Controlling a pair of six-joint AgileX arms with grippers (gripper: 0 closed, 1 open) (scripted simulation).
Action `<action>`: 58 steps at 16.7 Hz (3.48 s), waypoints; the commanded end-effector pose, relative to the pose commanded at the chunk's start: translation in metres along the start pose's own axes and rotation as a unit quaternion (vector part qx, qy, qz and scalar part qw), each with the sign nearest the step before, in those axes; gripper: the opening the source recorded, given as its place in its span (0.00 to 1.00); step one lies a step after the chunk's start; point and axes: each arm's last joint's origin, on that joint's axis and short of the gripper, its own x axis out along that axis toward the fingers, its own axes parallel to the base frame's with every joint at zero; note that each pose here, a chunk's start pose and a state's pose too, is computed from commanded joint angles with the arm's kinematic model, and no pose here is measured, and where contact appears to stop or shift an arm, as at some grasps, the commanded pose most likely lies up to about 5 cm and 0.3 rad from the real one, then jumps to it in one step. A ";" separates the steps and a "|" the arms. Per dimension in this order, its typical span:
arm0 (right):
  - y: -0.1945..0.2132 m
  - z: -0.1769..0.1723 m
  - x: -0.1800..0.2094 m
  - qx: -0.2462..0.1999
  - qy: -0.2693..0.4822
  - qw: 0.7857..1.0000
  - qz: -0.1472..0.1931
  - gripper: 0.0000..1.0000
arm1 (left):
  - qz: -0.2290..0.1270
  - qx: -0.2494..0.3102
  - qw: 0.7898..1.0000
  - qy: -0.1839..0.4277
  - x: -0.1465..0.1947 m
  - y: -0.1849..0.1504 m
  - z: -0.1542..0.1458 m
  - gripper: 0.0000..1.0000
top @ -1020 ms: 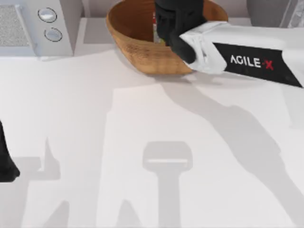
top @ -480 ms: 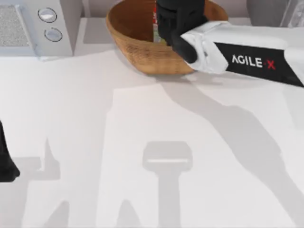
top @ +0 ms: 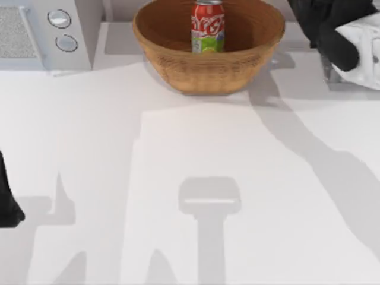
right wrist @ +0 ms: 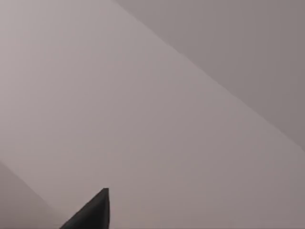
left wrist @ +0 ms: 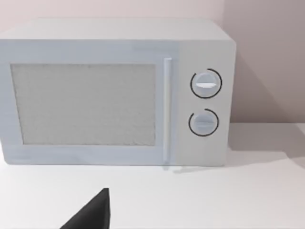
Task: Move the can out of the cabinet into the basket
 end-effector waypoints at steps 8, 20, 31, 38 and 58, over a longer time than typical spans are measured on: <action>-0.118 -0.001 -0.196 0.008 -0.009 1.000 0.018 1.00 | 0.000 0.000 1.000 0.000 0.000 0.000 0.000 1.00; -0.155 -0.136 -0.301 0.003 -0.024 0.998 -0.055 1.00 | 0.000 0.000 1.000 0.000 0.000 0.000 0.000 1.00; -0.162 -0.127 -0.297 0.005 -0.030 0.998 -0.052 1.00 | 0.000 0.000 1.000 0.000 0.000 0.000 0.000 1.00; -0.208 -0.099 -0.270 0.002 -0.030 0.998 -0.055 1.00 | 0.000 0.000 1.000 0.000 0.000 0.000 0.000 1.00; -0.360 -0.136 -0.276 0.003 -0.024 0.998 -0.055 1.00 | 0.000 0.000 1.000 0.000 0.000 0.000 0.000 1.00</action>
